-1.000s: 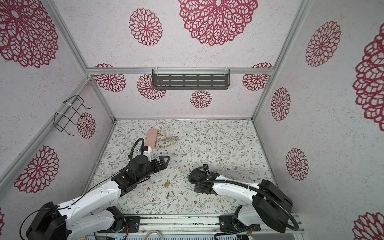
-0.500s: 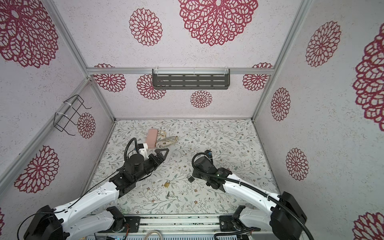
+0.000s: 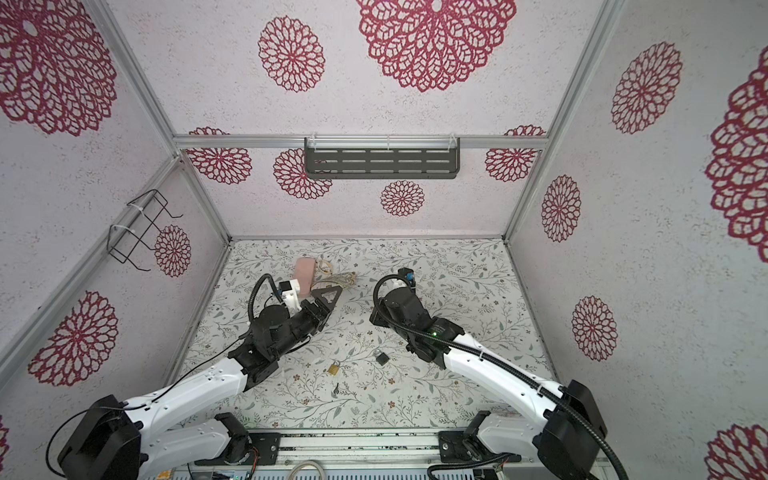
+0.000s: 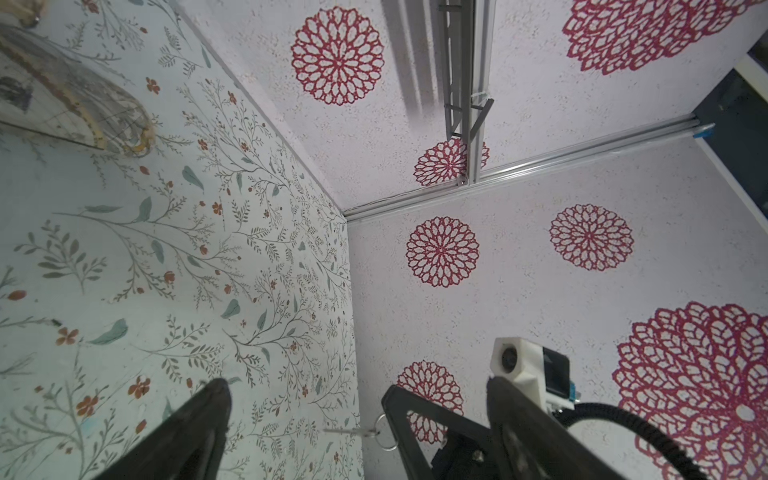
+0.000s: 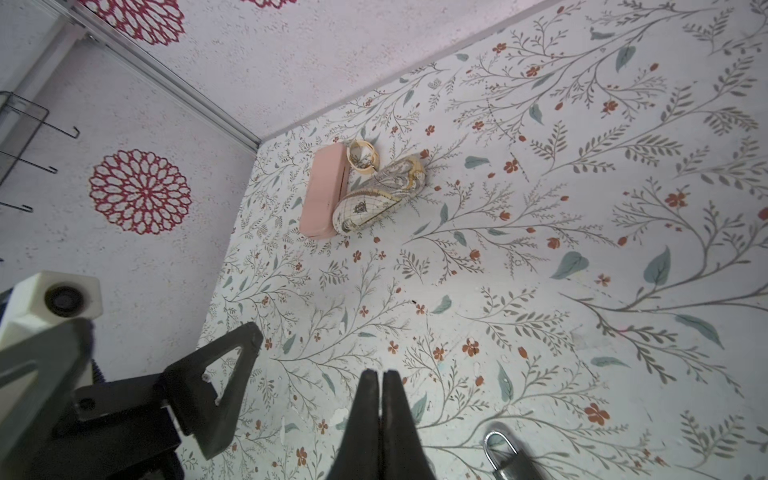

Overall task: Unlock with the key
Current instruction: 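Lift the key with the right gripper toward the left gripper, then close the left gripper on the key ring held by the right gripper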

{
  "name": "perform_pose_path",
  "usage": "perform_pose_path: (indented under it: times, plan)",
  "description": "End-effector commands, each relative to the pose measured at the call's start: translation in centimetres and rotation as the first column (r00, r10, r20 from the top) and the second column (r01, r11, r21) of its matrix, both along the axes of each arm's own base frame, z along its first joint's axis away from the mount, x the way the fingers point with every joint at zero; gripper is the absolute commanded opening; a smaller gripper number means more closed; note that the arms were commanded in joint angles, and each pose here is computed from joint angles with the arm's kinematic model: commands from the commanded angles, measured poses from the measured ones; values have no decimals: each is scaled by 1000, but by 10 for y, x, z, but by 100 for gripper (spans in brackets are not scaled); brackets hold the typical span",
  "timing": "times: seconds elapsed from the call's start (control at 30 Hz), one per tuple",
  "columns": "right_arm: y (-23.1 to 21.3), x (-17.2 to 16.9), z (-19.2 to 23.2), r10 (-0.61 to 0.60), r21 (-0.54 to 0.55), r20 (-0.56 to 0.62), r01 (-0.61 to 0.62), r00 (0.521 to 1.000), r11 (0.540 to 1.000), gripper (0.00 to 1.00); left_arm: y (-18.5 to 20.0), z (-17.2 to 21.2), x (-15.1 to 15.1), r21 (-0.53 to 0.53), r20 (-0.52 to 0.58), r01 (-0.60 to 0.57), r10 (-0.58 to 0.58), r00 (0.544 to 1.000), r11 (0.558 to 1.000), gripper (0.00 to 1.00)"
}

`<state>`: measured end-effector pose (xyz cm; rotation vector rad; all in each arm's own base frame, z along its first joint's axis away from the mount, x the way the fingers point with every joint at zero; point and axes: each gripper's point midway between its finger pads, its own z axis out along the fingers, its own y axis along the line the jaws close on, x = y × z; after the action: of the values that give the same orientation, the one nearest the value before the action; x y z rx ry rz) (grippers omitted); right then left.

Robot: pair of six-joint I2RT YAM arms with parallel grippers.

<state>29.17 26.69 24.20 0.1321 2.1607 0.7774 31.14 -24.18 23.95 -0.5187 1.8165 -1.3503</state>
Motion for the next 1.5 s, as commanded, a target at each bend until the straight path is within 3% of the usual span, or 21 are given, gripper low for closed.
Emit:
perform_pose_path:
  times: [0.0, 0.1, 0.3, 0.43, 0.63, 0.9, 1.13, 1.47]
  plan:
    - [7, 7, 29, 16, 23, 53, -17, 998, 1000, 0, -2, 24, 0, 119, 213, 3, -29, 977, 993, 97]
    - [9, 7, 34, 27, 16, 51, -28, 998, 999, 0, -6, 25, -6, 241, 330, 19, -100, 938, 970, 95]
    - [18, 4, 45, 68, 36, 43, -70, 997, 997, 0, -12, 23, -23, 466, 535, -8, -275, 799, 885, 91]
    - [19, 2, 50, 86, 29, 43, -87, 995, 996, 0, -23, 19, -29, 579, 566, -5, -397, 723, 816, 88]
    - [23, -1, 56, 121, 17, 54, -122, 991, 992, 0, -40, 12, -35, 659, 587, 5, -519, 622, 752, 81]
    - [29, -4, 61, 156, 28, 62, -158, 986, 987, 0, -59, 15, -27, 682, 610, -2, -569, 552, 731, 62]
    - [28, -4, 63, 156, 37, 72, -159, 985, 987, 0, -74, 12, -26, 685, 622, 21, -599, 504, 728, 51]
    - [24, -5, 65, 143, 46, 79, -146, 987, 988, 0, -83, 6, -26, 698, 610, 39, -622, 490, 715, 34]
